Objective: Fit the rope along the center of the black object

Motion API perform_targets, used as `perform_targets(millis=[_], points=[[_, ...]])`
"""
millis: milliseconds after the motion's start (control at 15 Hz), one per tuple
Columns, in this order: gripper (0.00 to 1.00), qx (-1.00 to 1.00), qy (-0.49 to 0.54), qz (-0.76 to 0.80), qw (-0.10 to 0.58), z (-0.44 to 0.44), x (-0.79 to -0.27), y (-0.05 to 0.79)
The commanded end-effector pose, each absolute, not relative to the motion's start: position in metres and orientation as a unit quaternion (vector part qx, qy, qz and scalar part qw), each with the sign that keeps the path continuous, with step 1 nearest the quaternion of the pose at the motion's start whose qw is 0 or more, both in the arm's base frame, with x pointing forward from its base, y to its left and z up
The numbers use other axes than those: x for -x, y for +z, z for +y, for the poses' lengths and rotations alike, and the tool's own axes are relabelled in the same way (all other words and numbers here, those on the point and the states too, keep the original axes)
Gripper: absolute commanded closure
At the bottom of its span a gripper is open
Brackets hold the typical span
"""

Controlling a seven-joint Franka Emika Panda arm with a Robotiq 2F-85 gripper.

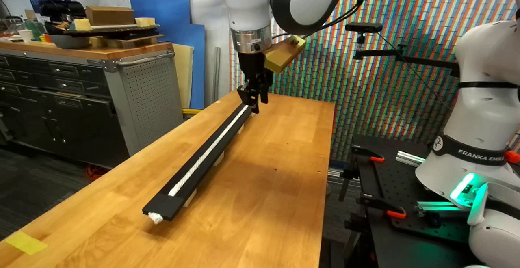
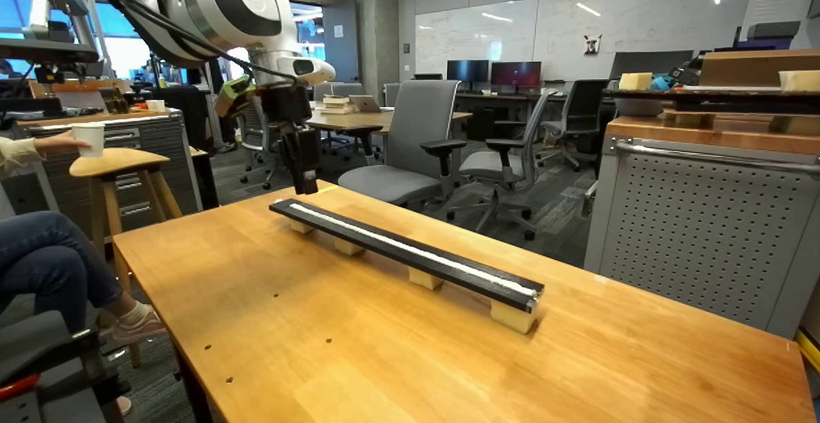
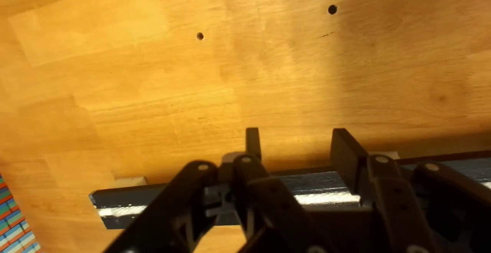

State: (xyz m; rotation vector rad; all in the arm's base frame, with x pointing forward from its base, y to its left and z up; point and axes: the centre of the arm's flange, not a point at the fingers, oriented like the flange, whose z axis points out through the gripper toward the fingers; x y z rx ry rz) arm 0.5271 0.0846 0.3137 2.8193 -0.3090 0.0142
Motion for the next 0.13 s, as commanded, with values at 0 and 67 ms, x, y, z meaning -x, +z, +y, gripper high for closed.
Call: perform_targets(millis=[0,67], points=[[0.47,-0.983,0.004,-0.107,0.152,0.0839,-0.5268,0.3134],[0.47,-0.983,0.004,-0.107,0.152,0.0837,-0.5267,0.3132]])
